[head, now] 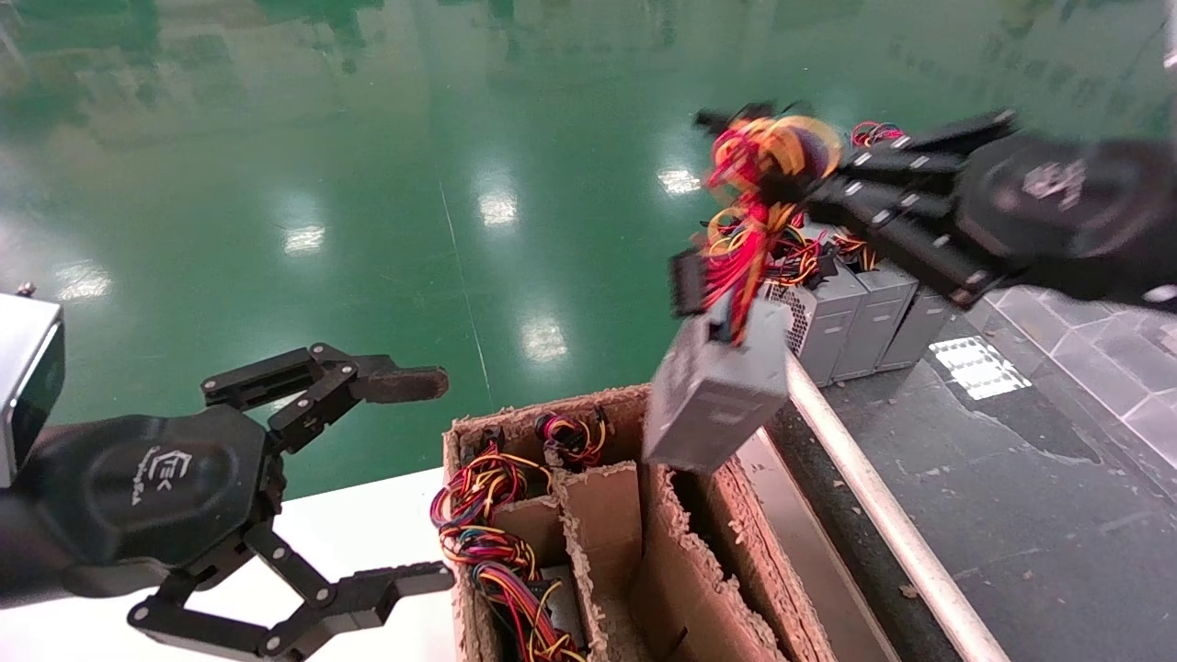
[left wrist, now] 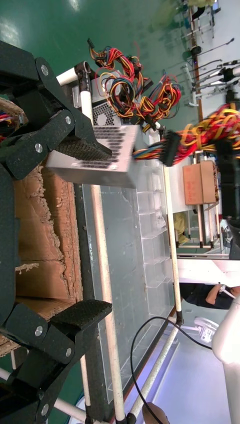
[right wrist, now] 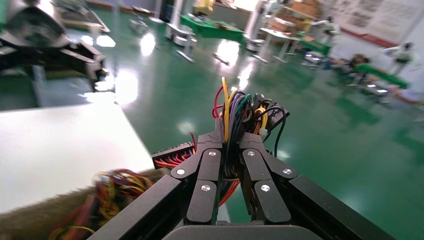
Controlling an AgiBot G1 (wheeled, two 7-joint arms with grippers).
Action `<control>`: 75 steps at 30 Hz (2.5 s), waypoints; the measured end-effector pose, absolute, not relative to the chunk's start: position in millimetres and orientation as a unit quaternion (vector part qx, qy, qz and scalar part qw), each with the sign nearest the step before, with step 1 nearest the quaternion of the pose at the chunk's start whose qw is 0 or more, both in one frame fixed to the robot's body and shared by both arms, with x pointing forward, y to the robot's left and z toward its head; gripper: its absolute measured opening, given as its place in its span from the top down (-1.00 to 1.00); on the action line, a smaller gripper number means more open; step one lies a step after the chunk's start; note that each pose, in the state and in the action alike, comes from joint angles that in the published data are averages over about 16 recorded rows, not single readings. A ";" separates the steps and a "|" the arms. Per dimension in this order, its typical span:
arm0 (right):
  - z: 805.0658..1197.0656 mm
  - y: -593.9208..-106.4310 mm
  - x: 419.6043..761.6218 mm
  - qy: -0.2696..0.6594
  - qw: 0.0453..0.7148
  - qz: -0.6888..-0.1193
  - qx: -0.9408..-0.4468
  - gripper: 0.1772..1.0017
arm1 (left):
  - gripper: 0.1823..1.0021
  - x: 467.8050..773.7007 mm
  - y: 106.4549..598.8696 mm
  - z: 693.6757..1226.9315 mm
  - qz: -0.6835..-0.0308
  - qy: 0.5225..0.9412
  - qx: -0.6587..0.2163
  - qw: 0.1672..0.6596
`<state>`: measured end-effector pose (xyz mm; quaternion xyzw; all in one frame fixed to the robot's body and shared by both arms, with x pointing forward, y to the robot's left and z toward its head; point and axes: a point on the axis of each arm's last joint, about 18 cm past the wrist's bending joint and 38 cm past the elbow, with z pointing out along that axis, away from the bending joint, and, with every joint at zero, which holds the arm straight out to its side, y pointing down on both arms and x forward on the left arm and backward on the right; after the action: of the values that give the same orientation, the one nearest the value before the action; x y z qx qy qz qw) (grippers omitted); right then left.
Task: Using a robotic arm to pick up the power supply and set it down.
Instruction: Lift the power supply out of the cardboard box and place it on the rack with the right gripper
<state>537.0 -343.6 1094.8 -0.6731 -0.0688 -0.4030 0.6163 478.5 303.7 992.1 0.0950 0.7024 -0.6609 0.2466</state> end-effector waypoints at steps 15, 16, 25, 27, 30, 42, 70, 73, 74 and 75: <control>1103.9 -418.6 500.6 0.010 0.574 -0.493 -0.654 0.90 | -1.00 478.5 303.7 992.1 -0.661 0.702 0.095 0.247; 1102.8 -423.8 498.4 0.017 0.571 -0.497 -0.654 0.90 | -1.00 478.5 303.7 992.1 -0.661 0.702 0.095 0.247; 1087.0 -464.3 482.3 0.070 0.546 -0.516 -0.657 0.90 | -1.00 478.5 303.7 992.1 -0.661 0.702 0.095 0.247; 1081.6 -470.3 480.8 0.079 0.542 -0.515 -0.659 0.90 | -1.00 478.5 303.7 992.1 -0.661 0.702 0.095 0.247; 1072.9 -477.0 480.0 0.092 0.540 -0.511 -0.663 0.90 | -1.00 478.5 303.7 992.1 -0.661 0.702 0.095 0.247; 1039.2 -477.0 498.2 0.118 0.551 -0.480 -0.672 0.90 | -1.00 478.5 303.7 992.1 -0.661 0.702 0.095 0.247; 1046.9 -424.9 597.3 0.097 0.557 -0.467 -0.679 0.90 | -1.00 478.5 303.7 992.1 -0.661 0.702 0.095 0.247; 1050.5 -418.9 606.8 0.094 0.557 -0.469 -0.679 0.90 | -1.00 478.5 303.7 992.1 -0.661 0.702 0.095 0.247; 1051.7 -417.1 609.8 0.093 0.556 -0.470 -0.679 0.90 | -1.00 478.5 303.7 992.1 -0.661 0.702 0.095 0.247; 1053.0 -415.4 612.7 0.092 0.556 -0.470 -0.679 0.90 | -1.00 478.5 303.7 992.1 -0.661 0.702 0.095 0.247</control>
<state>612.7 -415.4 1053.0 -0.6790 0.0918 -0.4704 0.5561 478.5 303.7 992.1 0.0950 0.7024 -0.6609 0.2466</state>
